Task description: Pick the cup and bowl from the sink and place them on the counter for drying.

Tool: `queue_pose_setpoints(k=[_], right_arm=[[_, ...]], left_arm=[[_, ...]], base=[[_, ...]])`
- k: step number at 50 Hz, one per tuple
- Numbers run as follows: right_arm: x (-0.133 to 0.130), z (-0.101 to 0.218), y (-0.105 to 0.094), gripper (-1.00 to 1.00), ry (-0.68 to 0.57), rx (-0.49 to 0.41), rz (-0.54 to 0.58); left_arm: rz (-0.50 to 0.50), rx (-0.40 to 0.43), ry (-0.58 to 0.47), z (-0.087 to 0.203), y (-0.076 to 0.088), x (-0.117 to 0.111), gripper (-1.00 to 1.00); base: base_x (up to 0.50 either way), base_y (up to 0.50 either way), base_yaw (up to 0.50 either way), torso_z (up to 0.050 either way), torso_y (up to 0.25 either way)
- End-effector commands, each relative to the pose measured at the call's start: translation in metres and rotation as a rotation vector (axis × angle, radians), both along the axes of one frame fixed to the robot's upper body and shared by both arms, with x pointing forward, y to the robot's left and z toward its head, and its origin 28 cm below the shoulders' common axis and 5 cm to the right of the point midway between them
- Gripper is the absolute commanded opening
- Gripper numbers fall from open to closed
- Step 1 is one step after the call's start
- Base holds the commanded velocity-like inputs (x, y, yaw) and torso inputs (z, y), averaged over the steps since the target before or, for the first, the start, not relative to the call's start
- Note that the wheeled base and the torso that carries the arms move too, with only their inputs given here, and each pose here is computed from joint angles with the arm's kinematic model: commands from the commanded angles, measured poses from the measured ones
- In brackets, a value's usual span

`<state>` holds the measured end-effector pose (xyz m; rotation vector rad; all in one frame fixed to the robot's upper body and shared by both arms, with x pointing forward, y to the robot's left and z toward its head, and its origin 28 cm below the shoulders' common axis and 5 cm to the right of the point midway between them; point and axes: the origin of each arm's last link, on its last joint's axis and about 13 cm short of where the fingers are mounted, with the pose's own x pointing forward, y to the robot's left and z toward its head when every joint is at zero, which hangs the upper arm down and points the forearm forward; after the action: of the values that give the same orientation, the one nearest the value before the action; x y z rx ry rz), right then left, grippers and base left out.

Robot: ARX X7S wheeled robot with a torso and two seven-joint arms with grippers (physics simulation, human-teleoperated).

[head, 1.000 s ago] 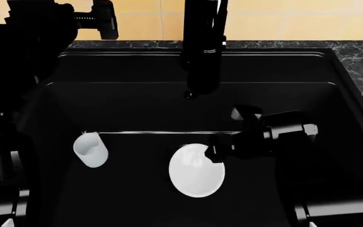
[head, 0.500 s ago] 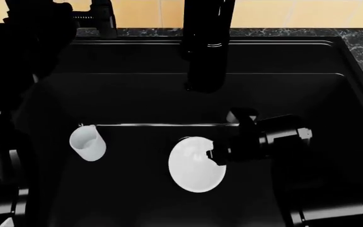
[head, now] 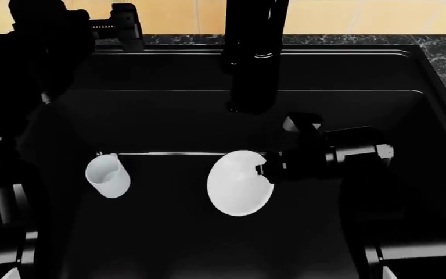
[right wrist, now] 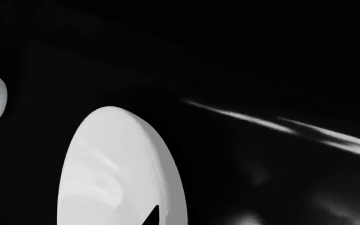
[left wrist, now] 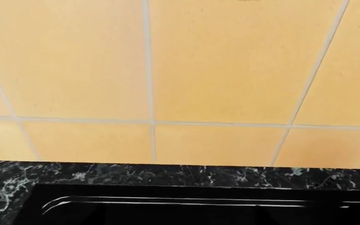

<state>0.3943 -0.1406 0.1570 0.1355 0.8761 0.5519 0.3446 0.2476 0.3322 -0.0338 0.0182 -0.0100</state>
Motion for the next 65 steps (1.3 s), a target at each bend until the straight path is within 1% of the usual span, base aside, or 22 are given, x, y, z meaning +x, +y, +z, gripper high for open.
queue_pose_setpoints(k=[1,9,13,18,23,25,31,34,46,48,50,57,62,65], right_arm=[[0.006,0.015,0.0,-1.0,-0.058,0.001,-0.004],[0.006,0.019,-0.003,-1.0,-0.057,-0.004,-0.016],[0.006,0.022,-0.003,-1.0,-0.057,-0.003,-0.016],[0.006,0.021,-0.001,-1.0,-0.054,0.0,-0.006],[0.005,0.021,-0.003,-1.0,-0.05,-0.003,-0.01],[0.005,0.019,-0.004,-1.0,-0.046,-0.019,-0.007],[0.004,0.021,-0.005,-1.0,-0.037,-0.023,-0.023],[0.004,0.023,-0.007,-1.0,-0.033,-0.011,-0.045],[0.003,0.03,-0.01,-1.0,-0.02,-0.001,-0.061],[0.003,0.031,-0.011,-1.0,-0.02,0.002,-0.061],[0.003,0.031,-0.011,-1.0,-0.019,0.003,-0.06],[0.002,0.032,-0.012,-1.0,-0.007,0.011,-0.052],[0.002,0.035,-0.016,-1.0,-0.014,0.018,-0.078],[0.002,0.041,-0.021,-1.0,-0.02,0.036,-0.118]], left_arm=[[-0.003,-0.028,-0.031,0.0,0.002,0.0,1.0],[-0.019,-0.033,-0.037,-0.006,0.001,0.0,1.0],[-0.014,-0.036,-0.037,-0.005,0.003,0.001,1.0],[-0.019,-0.039,-0.022,-0.008,0.001,0.002,1.0],[-0.02,-0.041,-0.028,-0.007,0.001,0.002,1.0],[-0.021,-0.036,-0.022,-0.008,0.0,0.002,1.0],[-0.025,-0.046,-0.023,-0.01,0.0,0.001,1.0],[-0.029,-0.043,-0.02,-0.009,-0.002,0.002,1.0],[-0.034,-0.052,-0.022,-0.011,-0.003,0.003,1.0],[-0.036,-0.055,-0.021,-0.011,-0.001,0.002,1.0],[-0.036,-0.056,-0.021,-0.012,-0.006,0.006,1.0],[-0.035,-0.054,-0.014,-0.015,-0.003,0.004,1.0],[-0.031,-0.062,-0.006,-0.016,-0.003,0.005,1.0],[-0.035,-0.064,-0.005,-0.017,-0.004,0.007,1.0]], base=[[0.0,0.0,0.0,0.0,0.0],[0.0,0.0,0.0,0.0,0.018],[0.0,0.0,0.0,0.003,0.25],[0.0,0.0,0.0,0.004,0.249],[0.0,0.0,0.0,0.003,0.226],[0.0,0.0,0.0,0.004,0.196],[0.0,0.0,0.0,0.003,0.19],[0.0,0.0,0.0,0.004,0.19],[0.0,0.0,0.0,0.005,0.168],[0.0,0.0,0.0,0.004,0.135],[0.0,0.0,0.0,0.004,0.135],[0.0,0.0,0.0,0.005,0.134],[0.0,0.0,0.0,0.003,0.044],[0.0,0.0,0.0,0.0,0.0]])
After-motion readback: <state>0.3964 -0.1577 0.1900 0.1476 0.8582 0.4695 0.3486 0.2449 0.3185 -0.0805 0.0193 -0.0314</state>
